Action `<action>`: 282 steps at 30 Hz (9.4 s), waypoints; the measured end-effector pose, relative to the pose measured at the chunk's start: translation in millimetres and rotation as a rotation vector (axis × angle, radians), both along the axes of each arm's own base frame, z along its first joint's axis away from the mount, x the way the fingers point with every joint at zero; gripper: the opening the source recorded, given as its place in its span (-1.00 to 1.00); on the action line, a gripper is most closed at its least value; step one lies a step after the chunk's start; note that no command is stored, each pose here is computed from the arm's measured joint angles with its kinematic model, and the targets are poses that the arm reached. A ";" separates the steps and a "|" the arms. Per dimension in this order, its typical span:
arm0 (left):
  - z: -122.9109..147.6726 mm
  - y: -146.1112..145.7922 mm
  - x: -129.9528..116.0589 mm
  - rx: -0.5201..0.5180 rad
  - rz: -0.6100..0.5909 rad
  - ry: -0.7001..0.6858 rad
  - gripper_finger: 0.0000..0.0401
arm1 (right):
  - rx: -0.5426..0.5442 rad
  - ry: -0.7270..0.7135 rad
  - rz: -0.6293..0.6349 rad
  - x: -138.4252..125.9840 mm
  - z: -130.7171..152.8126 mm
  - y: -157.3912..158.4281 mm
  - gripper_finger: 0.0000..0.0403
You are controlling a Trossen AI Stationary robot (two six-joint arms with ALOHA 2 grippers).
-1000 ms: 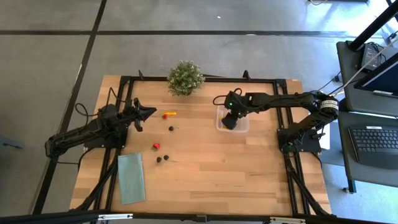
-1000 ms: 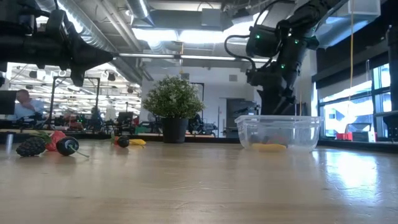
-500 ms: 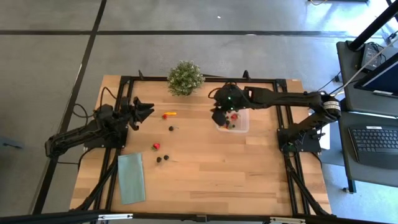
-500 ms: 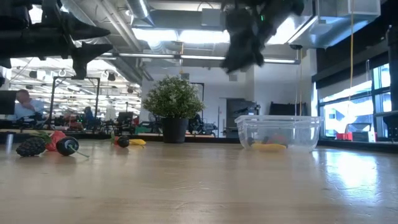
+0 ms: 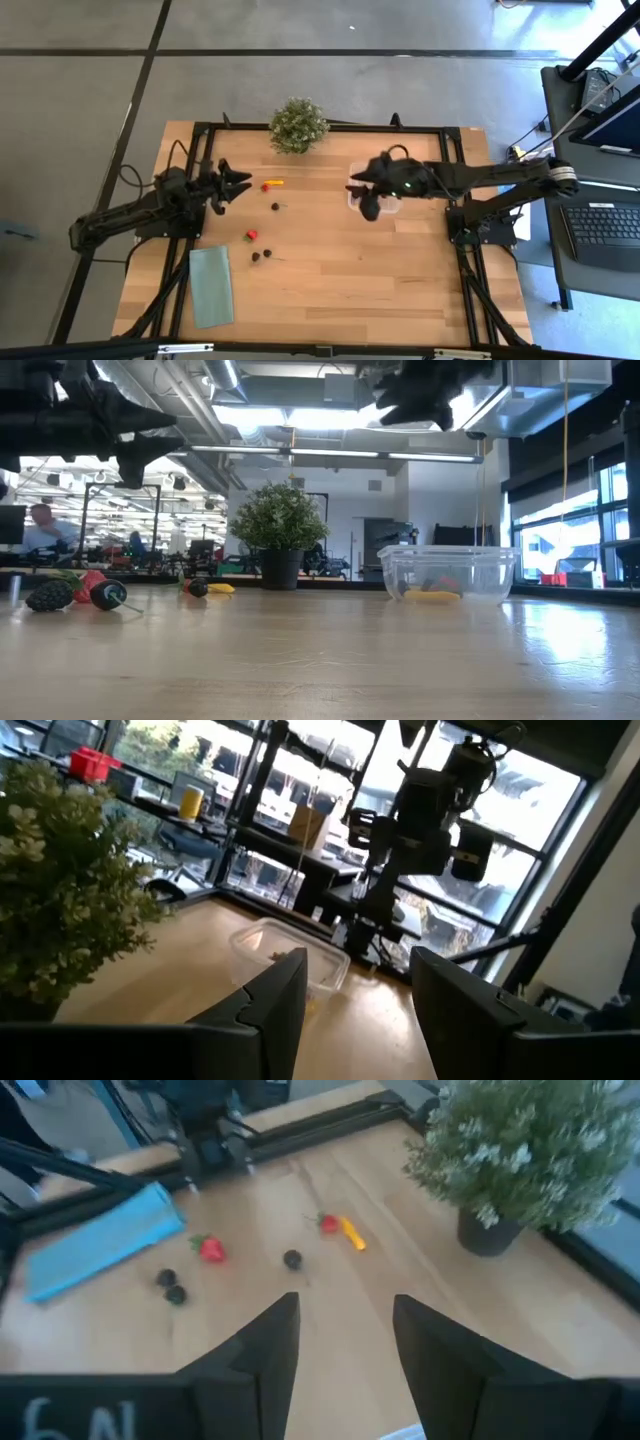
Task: Pick and placing Produce into tupperware
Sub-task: Put the top black cherry into the transparent bin, then put the top strawberry into the transparent bin
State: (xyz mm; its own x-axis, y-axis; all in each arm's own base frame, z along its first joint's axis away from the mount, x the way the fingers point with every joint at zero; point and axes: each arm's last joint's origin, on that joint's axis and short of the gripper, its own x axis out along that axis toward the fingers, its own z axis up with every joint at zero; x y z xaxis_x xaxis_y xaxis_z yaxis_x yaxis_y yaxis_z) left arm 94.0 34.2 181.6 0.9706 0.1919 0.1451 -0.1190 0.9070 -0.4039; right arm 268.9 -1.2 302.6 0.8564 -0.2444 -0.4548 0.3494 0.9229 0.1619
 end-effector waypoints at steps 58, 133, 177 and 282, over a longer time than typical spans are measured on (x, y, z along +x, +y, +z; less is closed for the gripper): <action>-56.5 2.9 92.9 0.090 -0.067 0.924 -0.36 | 0.088 -0.364 -0.006 -92.4 -58.5 9.2 -0.18; -79.7 2.4 103.0 0.080 0.012 0.992 -0.25 | 0.078 -0.286 -0.009 -93.7 -65.7 8.8 -0.18; 44.0 42.3 334.5 0.395 -0.169 0.705 -0.48 | 0.103 -0.303 -0.018 -93.7 -64.6 8.7 -0.18; -53.5 47.3 108.8 -0.259 0.268 1.305 0.15 | 0.103 -0.323 -0.116 -93.7 -63.9 -1.1 -0.18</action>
